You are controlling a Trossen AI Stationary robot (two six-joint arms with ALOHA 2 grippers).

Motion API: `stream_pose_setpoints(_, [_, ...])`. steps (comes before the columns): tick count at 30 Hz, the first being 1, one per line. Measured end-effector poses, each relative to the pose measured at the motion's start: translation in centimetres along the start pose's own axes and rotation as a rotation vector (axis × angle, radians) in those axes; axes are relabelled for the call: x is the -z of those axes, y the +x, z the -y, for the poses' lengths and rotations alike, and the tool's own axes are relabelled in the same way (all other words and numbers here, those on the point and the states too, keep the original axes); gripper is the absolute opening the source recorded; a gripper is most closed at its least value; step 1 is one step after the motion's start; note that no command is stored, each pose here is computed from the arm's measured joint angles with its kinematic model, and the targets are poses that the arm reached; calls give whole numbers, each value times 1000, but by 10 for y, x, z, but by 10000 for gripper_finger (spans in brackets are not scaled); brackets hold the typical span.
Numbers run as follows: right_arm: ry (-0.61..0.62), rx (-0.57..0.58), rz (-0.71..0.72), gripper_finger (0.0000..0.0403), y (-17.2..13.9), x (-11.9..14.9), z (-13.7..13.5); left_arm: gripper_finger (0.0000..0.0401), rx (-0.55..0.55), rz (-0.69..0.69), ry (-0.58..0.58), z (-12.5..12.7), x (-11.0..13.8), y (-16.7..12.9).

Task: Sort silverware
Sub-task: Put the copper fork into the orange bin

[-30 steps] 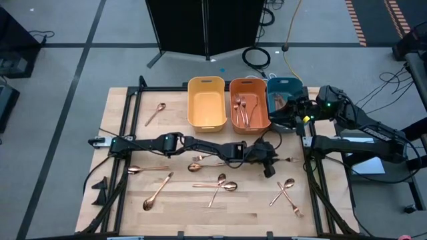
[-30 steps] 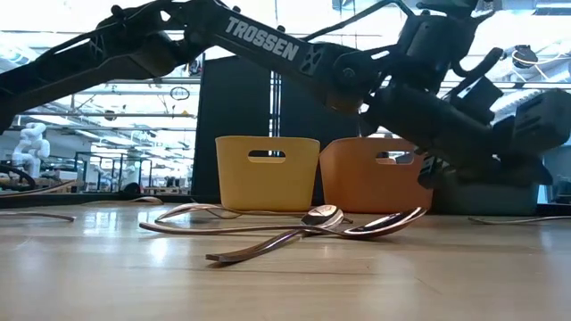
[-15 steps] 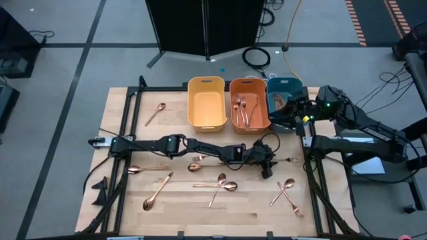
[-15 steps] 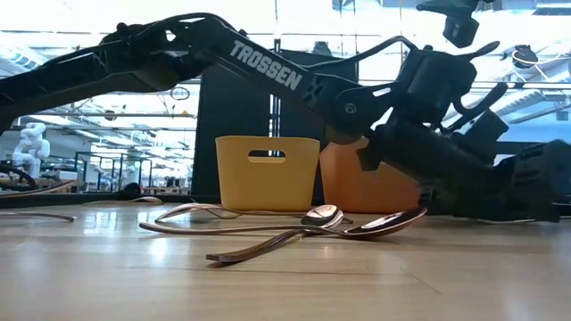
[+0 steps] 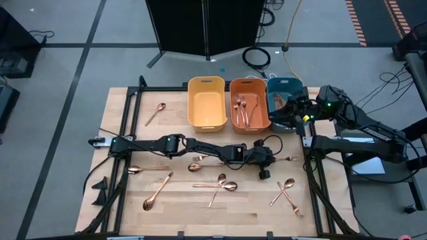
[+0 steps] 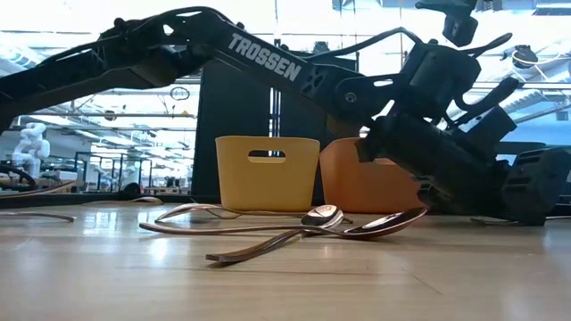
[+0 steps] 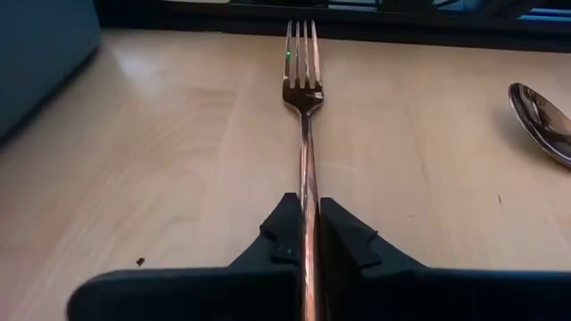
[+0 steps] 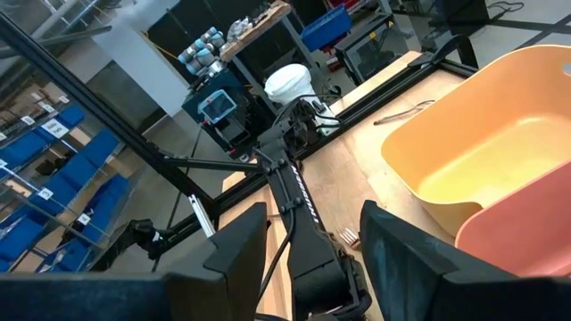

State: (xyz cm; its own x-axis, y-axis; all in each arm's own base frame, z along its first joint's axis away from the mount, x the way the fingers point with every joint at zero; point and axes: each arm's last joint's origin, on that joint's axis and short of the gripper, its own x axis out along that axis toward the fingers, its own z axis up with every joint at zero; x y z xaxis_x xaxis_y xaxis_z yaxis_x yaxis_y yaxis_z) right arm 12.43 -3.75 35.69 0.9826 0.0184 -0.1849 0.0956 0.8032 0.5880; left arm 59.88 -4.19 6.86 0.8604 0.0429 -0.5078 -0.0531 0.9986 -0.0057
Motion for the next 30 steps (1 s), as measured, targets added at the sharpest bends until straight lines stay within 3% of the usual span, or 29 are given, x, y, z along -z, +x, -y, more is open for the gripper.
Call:
stream_pose_setpoints(16, [-16,-10,16,169,0,-2,-1,8,-42,72,-4,-4,-31,-16])
stream_pose_setpoints(23, [-31,-16,21,169,0,-2,-2,8,-46,93,53,-6,-48,-28])
stream_pose_setpoints(30, [-43,-21,29,169,0,-3,-2,1,-45,34,42,-9,-41,-26])
